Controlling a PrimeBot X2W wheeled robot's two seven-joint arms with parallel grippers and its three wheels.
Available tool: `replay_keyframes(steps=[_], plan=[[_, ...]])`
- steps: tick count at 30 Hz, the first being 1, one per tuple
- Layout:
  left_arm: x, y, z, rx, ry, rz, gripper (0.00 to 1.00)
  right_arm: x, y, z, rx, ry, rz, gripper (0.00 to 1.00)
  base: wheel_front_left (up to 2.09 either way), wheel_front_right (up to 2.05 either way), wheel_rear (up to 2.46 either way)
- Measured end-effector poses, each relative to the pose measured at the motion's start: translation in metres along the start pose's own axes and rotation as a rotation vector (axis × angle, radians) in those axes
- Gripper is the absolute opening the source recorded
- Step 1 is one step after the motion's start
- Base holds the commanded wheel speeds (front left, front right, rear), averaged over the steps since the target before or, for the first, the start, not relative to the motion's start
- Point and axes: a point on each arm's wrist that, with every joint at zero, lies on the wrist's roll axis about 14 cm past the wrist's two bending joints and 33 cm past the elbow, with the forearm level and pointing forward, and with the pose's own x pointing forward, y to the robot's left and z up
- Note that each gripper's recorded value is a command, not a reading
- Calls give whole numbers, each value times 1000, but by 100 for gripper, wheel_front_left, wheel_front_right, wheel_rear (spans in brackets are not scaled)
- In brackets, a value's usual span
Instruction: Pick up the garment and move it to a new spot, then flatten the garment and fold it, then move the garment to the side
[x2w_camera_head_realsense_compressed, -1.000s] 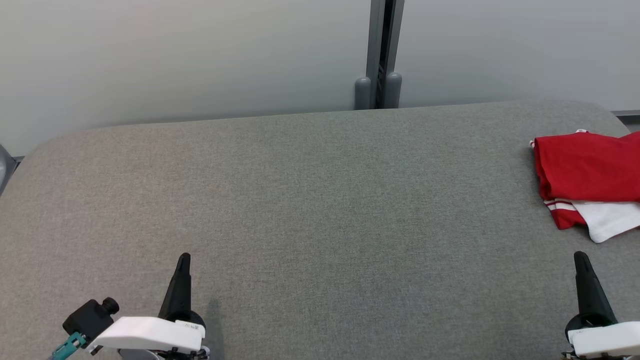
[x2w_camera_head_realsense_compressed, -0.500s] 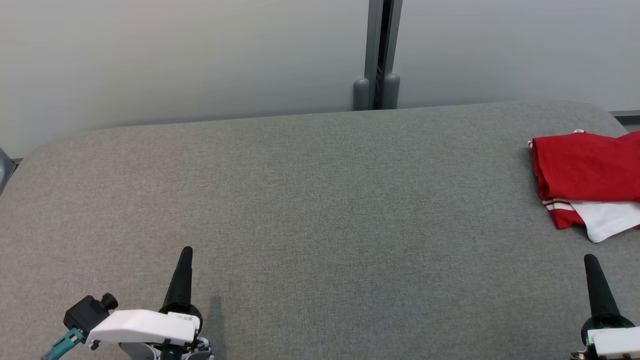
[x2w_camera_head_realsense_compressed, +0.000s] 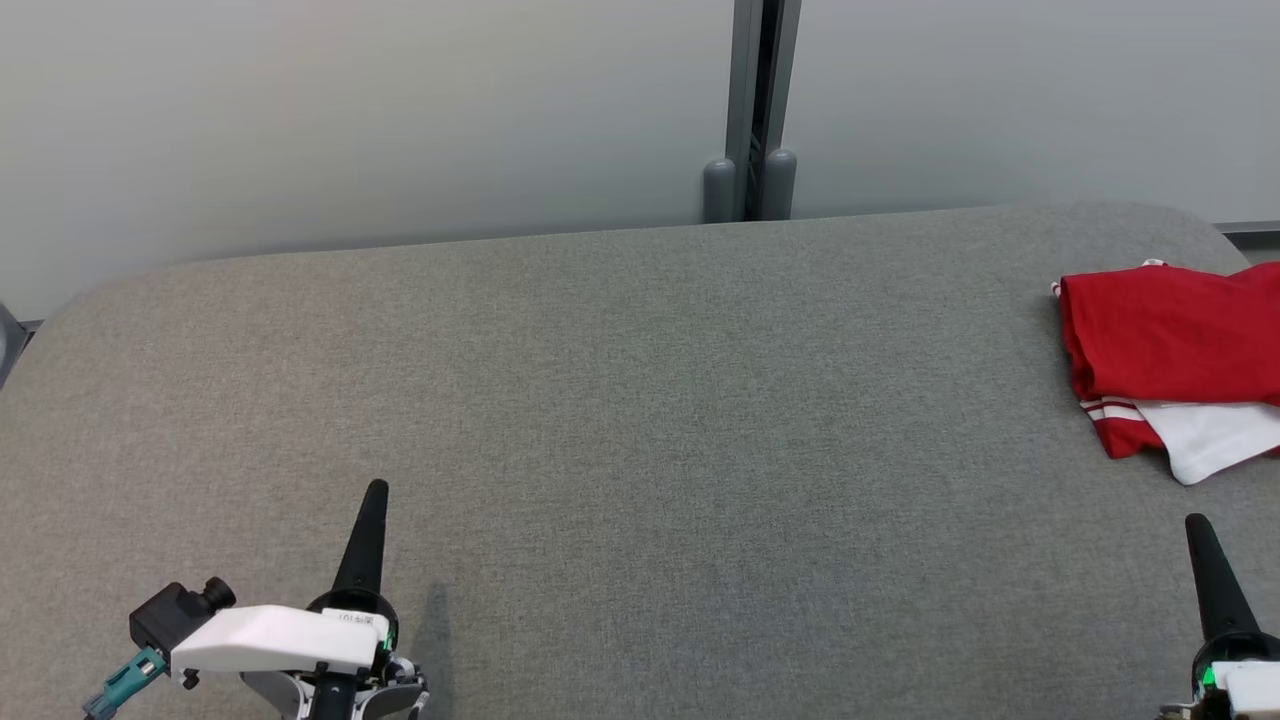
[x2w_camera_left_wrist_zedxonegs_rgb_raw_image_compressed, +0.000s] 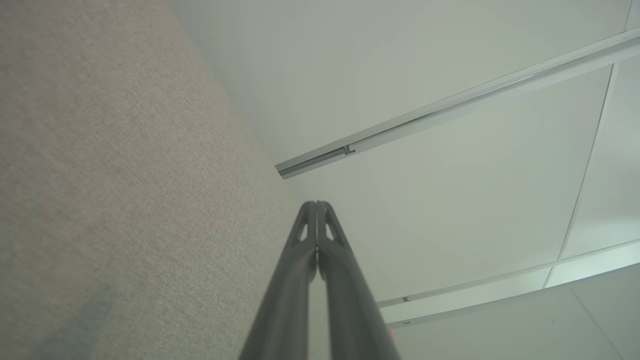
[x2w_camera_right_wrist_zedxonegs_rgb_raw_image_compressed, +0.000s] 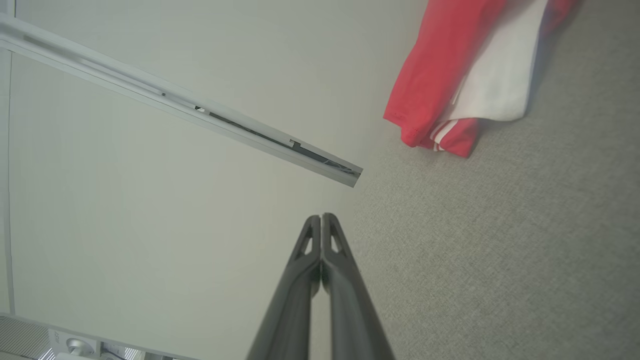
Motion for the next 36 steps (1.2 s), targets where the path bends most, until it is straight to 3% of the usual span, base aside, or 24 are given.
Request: replay_keyframes(steps=[36], plan=[[11,-23,-2,-239,41,-79,0,-8,-1,19,305,-35,21,0,0,0,0]])
